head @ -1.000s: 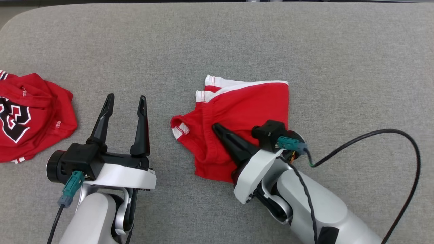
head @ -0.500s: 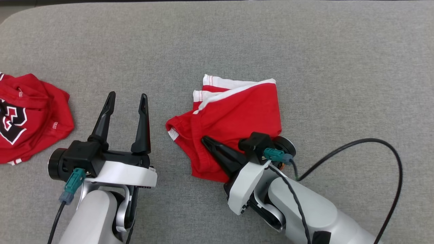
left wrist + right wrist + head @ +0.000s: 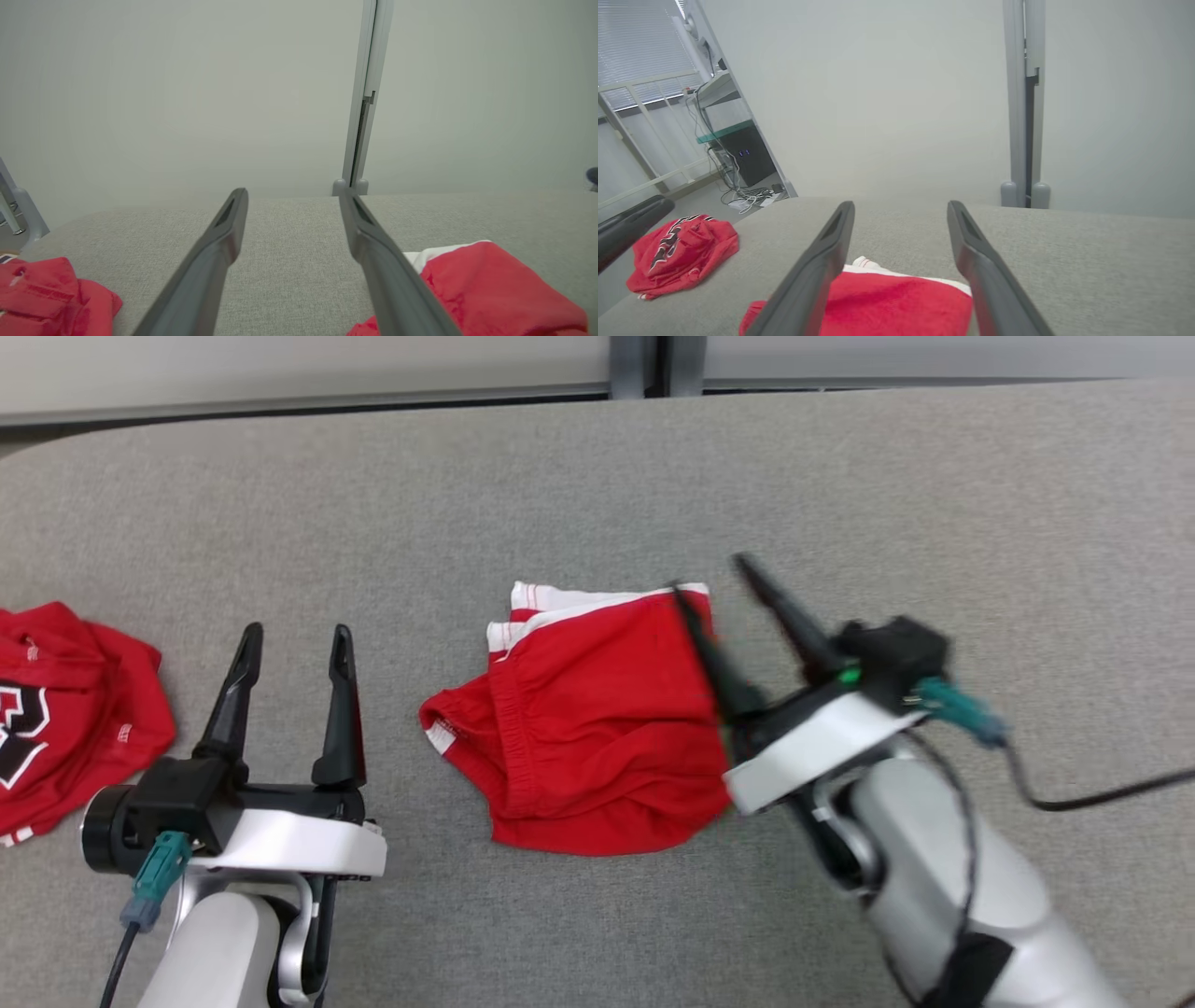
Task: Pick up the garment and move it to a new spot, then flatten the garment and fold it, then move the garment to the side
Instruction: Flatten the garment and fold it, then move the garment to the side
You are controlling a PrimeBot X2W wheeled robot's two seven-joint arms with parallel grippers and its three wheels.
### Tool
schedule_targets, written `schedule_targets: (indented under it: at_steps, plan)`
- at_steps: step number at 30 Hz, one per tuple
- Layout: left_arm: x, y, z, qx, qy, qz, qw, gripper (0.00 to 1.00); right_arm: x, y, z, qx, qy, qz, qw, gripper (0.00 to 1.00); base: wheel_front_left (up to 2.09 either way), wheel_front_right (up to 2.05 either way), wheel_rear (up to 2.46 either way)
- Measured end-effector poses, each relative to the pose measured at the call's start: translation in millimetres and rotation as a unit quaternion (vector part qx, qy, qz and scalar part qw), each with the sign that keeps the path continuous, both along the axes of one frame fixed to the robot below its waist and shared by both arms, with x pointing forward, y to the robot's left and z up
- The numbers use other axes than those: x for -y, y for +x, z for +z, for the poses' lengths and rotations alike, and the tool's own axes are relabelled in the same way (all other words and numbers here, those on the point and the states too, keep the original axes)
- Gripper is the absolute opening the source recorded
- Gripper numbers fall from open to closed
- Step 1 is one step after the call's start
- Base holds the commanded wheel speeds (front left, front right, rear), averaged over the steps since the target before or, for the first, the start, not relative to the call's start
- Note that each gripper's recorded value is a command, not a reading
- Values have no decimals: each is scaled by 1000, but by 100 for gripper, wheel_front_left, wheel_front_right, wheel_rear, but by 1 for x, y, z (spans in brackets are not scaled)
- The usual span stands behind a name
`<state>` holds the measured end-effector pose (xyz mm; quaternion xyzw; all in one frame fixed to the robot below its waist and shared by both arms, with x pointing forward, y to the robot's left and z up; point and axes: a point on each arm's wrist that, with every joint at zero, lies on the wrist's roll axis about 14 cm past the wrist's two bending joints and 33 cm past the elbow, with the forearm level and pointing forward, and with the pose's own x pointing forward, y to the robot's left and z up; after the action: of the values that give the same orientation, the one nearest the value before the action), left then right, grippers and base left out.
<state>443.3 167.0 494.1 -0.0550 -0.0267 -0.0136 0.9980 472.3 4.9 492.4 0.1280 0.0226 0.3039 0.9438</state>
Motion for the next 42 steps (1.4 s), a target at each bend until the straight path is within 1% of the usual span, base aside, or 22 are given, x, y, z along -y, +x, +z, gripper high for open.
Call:
schedule_targets:
  at_steps: [4,9,11,14,23,30,35,42]
  plan:
    - [-1,-6,5,5,3,-1,1000,100,62,4,7,21,-12,-85,996,100,0,0,0]
    - [-4,-15,10,7,6,2,1000,100,130,-7,10,28,-40,-173,984,100,0,0,0]
    - [-5,-20,12,8,7,2,1000,100,145,-17,9,22,-49,-193,980,100,0,0,0]
    - [-7,-25,13,6,7,5,1000,100,157,-26,10,19,-57,-209,976,100,0,0,0]
    - [-8,-56,17,-4,9,8,1000,100,169,-68,21,9,-74,-226,971,100,0,0,0]
    - [-12,-82,20,-8,9,15,1000,100,165,-97,27,1,-70,-224,972,100,0,0,0]
    - [-10,-90,22,-10,15,8,1000,100,166,-108,32,2,-69,-227,971,100,0,0,0]
    - [-9,-91,26,-7,20,2,1000,100,166,-112,34,-1,-69,-227,972,100,0,0,0]
